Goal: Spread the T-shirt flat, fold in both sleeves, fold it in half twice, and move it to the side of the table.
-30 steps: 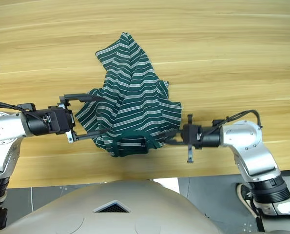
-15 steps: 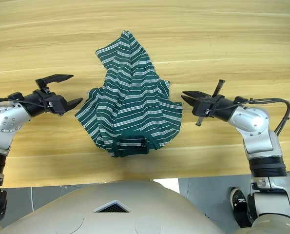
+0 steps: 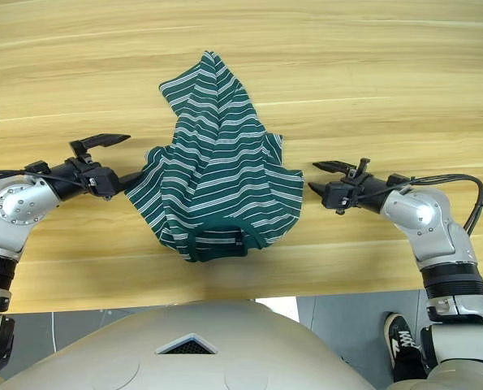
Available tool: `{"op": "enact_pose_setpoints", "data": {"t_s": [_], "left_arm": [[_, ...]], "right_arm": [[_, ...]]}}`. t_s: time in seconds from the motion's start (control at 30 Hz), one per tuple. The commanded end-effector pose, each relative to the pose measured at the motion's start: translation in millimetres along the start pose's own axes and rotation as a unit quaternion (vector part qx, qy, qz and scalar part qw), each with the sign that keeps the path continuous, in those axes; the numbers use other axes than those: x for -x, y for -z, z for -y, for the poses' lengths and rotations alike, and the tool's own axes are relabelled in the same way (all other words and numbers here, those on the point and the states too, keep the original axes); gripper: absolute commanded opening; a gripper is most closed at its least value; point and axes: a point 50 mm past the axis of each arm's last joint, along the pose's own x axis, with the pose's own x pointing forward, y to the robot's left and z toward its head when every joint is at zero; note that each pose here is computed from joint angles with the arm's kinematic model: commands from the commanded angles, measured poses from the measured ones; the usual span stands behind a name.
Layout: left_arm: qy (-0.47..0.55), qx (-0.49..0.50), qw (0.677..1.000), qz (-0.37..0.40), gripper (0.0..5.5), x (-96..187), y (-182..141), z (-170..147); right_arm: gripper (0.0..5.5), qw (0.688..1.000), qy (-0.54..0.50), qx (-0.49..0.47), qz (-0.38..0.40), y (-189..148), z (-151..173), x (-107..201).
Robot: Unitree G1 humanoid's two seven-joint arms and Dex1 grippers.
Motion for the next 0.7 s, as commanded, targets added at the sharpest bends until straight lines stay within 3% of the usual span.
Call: {"op": "enact_pose_setpoints", "data": {"t_s": [0.03,0.37,0.7], "left_arm": [[0.011,-0.004,1.000,-0.002,3.93,-5,1,3],[0.051,0.012,0.999,0.006,3.93,-19,0,27],[0.051,0.006,0.999,-0.008,3.93,-17,8,27]], "right_arm": [[3.08,1.000,0.003,0.017,0.023,-8,4,-10],[4.80,0.999,-0.002,0.034,0.041,-16,10,-20],[4.80,0.998,-0.001,0.043,0.035,-15,14,-21]]}}
